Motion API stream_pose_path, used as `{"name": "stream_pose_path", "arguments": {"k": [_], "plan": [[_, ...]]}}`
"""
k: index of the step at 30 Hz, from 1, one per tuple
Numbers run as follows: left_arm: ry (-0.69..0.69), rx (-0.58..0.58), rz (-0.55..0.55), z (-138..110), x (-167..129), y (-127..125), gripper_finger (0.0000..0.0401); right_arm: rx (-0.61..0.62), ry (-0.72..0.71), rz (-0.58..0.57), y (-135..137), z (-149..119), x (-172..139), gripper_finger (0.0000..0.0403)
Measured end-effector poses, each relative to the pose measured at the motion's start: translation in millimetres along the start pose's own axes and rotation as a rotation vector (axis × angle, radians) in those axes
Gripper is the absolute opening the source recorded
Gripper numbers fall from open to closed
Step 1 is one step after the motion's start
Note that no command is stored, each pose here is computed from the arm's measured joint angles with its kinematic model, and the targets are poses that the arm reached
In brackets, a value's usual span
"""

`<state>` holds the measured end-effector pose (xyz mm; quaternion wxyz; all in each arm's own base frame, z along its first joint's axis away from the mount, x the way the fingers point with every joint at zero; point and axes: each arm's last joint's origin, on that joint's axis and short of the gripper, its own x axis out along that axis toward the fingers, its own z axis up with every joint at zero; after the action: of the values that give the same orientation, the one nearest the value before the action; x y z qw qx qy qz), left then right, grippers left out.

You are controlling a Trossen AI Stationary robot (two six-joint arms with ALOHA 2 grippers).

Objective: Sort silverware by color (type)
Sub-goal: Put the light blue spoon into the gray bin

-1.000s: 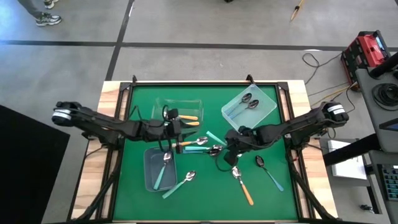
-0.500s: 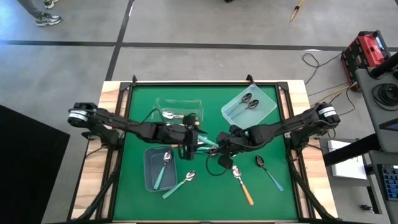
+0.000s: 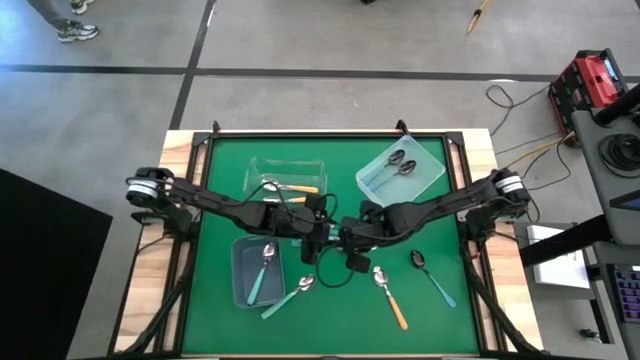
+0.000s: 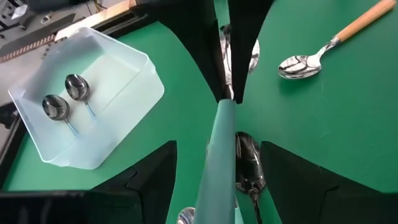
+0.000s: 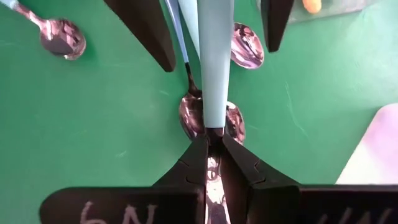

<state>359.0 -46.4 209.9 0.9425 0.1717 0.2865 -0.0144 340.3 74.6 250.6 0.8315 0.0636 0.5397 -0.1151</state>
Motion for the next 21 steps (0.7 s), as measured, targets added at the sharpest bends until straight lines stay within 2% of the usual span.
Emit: {"name": "stream_pose_path", "arguments": {"k": [13, 17, 21], "plan": [[0.008, -0.020, -0.002, -1.3, 1.4, -0.6, 0.0175, -0.071, 0.003, -0.036, 2.9, 11.3, 0.8, 0.0013], [0.013, -0.035, -0.003, -1.9, 1.3, -0.8, 0.0144, -0.070, -0.002, -0.050, 1.7, 11.9, 0.7, 0.0013], [0.016, -0.045, -0.002, -2.1, 1.4, -0.6, 0.0097, -0.072, -0.002, -0.050, 1.8, 11.9, 0.7, 0.0013]]}}
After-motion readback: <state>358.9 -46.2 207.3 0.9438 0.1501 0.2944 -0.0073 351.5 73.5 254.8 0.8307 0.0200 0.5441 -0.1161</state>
